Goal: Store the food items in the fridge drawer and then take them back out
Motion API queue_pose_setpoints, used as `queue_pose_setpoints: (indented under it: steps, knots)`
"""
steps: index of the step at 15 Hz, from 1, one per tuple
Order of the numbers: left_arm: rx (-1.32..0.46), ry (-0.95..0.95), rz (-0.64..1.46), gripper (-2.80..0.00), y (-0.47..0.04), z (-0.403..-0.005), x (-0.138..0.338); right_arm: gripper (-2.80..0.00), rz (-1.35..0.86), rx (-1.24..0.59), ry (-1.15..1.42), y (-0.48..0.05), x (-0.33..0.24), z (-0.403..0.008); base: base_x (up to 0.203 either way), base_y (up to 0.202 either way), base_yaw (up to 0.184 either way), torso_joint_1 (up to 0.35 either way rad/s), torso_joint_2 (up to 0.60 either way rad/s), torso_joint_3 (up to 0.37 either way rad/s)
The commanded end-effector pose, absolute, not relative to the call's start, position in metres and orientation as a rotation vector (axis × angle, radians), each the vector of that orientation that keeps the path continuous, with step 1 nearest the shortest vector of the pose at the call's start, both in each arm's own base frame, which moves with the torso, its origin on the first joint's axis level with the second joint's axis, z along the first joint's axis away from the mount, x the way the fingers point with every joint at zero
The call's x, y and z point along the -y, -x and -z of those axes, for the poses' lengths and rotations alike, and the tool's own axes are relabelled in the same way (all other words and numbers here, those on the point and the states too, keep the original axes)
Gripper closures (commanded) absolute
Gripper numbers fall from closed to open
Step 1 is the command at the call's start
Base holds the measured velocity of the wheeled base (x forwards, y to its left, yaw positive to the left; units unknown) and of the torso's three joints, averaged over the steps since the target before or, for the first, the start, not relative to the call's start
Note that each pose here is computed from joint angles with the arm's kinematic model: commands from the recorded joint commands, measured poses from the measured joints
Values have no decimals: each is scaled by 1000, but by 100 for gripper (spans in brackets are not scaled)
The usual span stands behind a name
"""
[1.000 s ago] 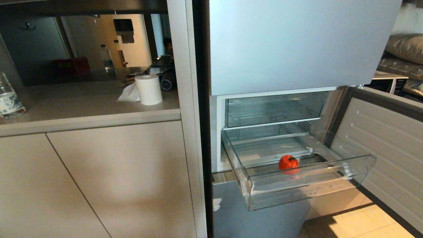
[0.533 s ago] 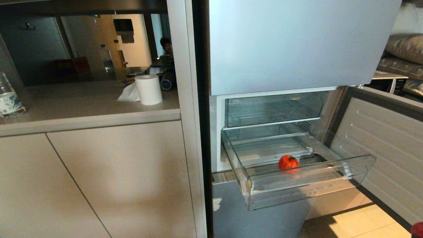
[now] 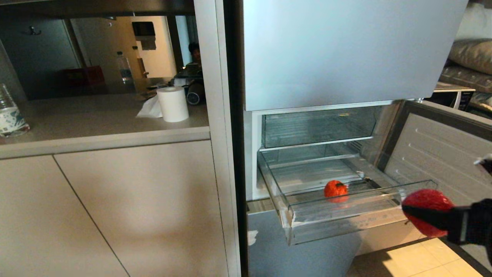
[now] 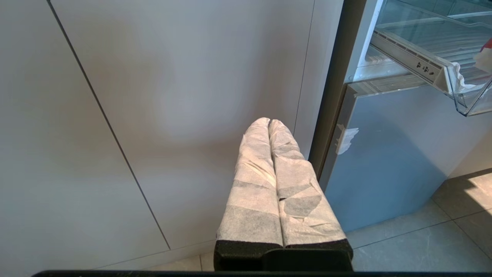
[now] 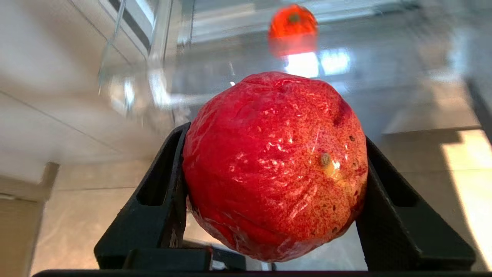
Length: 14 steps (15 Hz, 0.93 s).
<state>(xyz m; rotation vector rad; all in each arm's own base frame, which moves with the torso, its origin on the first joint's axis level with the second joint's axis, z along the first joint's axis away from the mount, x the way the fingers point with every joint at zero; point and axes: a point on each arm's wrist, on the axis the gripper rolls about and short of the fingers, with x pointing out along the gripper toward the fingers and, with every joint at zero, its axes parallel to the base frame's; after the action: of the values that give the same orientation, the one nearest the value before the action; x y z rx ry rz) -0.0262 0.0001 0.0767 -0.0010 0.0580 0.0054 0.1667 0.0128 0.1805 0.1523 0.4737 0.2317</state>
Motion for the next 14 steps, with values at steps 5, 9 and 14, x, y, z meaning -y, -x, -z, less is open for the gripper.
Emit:
queue_pose_setpoints:
  steps: [5,9,14]
  knots:
    - [-58,0,-6,0,26,-77,0,0,-268,-523,-175,-291,-30,-149,0,0,0,0,0,0]
    - [-58,1,-6,0,26,-77,0,0,-307,-528,-168,-334,-47,-139,0,0,0,0,0,0]
    - [-60,1,-6,0,26,-77,0,0,-350,-562,-147,-356,-67,-120,0,0,0,0,0,0]
